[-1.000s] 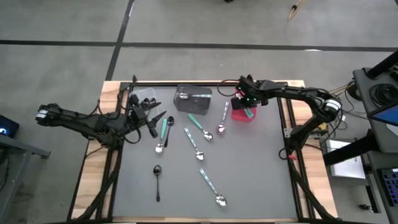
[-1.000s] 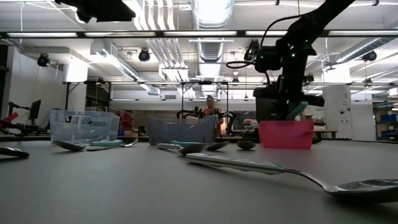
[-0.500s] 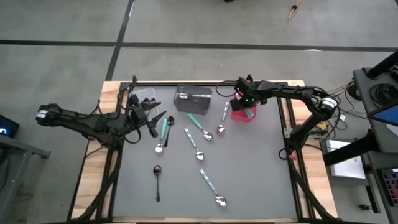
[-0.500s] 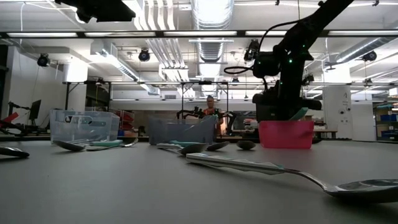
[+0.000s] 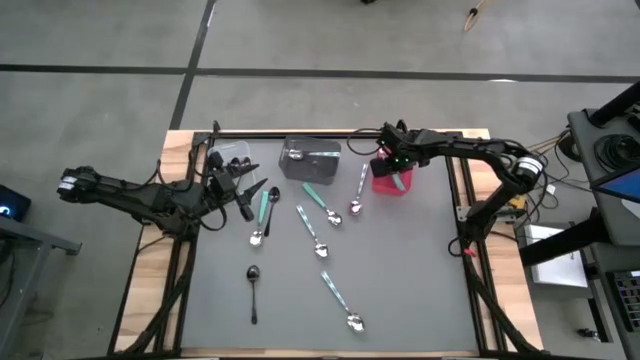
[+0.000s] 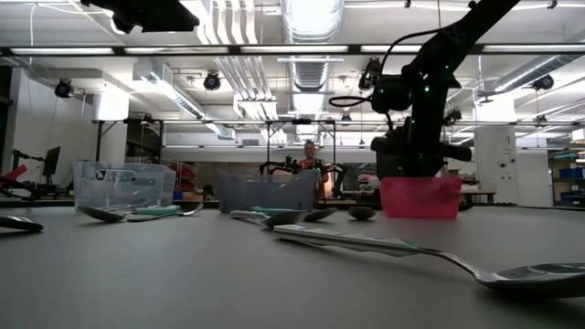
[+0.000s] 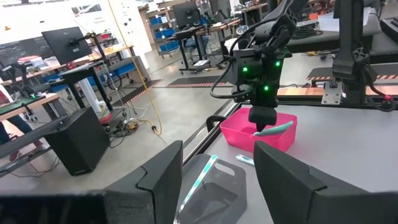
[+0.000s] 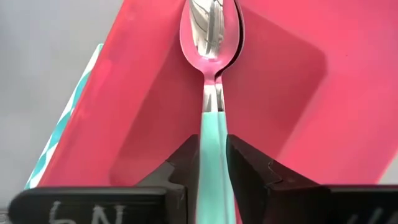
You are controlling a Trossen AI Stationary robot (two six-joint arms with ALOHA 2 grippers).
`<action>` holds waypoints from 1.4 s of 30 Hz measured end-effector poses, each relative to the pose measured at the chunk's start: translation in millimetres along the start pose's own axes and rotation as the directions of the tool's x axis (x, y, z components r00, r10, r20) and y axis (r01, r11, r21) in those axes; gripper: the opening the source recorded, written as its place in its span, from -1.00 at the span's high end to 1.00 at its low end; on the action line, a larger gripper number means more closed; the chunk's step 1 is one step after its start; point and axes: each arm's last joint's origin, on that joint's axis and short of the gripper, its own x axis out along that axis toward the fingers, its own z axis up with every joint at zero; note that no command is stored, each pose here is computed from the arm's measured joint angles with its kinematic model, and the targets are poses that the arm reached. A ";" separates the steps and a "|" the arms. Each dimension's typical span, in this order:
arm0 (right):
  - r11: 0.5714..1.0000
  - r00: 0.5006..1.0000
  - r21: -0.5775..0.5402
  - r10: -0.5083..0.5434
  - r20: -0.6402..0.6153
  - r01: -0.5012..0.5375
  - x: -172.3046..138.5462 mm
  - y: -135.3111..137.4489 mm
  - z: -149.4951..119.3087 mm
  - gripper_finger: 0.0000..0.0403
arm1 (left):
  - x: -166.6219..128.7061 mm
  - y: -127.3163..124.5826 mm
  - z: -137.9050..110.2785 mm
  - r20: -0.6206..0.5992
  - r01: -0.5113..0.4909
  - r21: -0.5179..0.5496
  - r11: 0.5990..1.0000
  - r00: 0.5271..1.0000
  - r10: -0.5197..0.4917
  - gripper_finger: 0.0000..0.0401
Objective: Sort silverware by color (type)
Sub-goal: Put the right green spoon into the red bin, then put the middle blue patterned spoon into the black bin
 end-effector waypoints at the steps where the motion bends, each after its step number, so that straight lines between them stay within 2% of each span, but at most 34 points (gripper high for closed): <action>1: 1.000 1.000 0.000 0.001 0.001 -0.001 -1.7 0.0 0.3 0.67 | 0.0 0.0 0.0 0.000 0.000 0.000 1.000 1.000 0.000 0.11; 6: 1.000 0.999 -0.016 0.025 0.029 -0.025 -17.8 4.6 3.1 0.71 | 0.0 0.0 0.0 0.000 0.000 0.000 1.000 1.000 0.000 0.11; 11: 0.994 0.990 -0.080 0.085 0.112 -0.076 -41.8 18.2 -0.9 0.74 | 0.0 -0.2 -1.4 -0.011 0.002 -0.003 1.000 1.000 -0.002 0.11; 17: 0.976 0.964 -0.216 0.079 0.254 -0.023 -68.2 42.6 -28.7 0.76 | -0.4 -1.1 -9.9 -0.078 0.002 -0.085 0.996 0.997 -0.009 0.11; 21: 0.952 0.939 -0.306 0.093 0.331 0.014 -82.7 58.1 -52.1 0.76 | -2.2 -1.3 -22.7 -0.180 -0.018 -0.172 0.985 0.984 -0.013 0.11; 26: 0.923 0.887 -0.379 0.124 0.445 0.061 -97.4 74.8 -76.3 0.76 | -8.0 -0.4 -43.6 -0.353 -0.058 -0.285 0.957 0.934 -0.048 0.11; 30: 0.891 0.848 -0.450 0.194 0.494 0.059 -104.6 87.7 -87.7 0.76 | -10.7 -2.0 -50.9 -0.430 -0.053 -0.396 0.917 0.893 -0.134 0.11; 35: 0.812 0.784 -0.581 0.326 0.528 0.053 -107.8 109.1 -95.5 0.76 | -8.6 -12.1 -55.5 -0.483 -0.009 -0.489 0.872 0.835 -0.262 0.11; 39: 0.759 0.725 -0.649 0.420 0.546 0.049 -109.1 122.9 -101.3 0.76 | -6.8 -23.9 -61.0 -0.531 -0.006 -0.539 0.843 0.779 -0.334 0.11; 42: 0.719 0.698 -0.694 0.477 0.534 0.038 -107.5 128.7 -106.5 0.76 | -7.3 -33.8 -65.3 -0.564 -0.015 -0.572 0.820 0.733 -0.380 0.11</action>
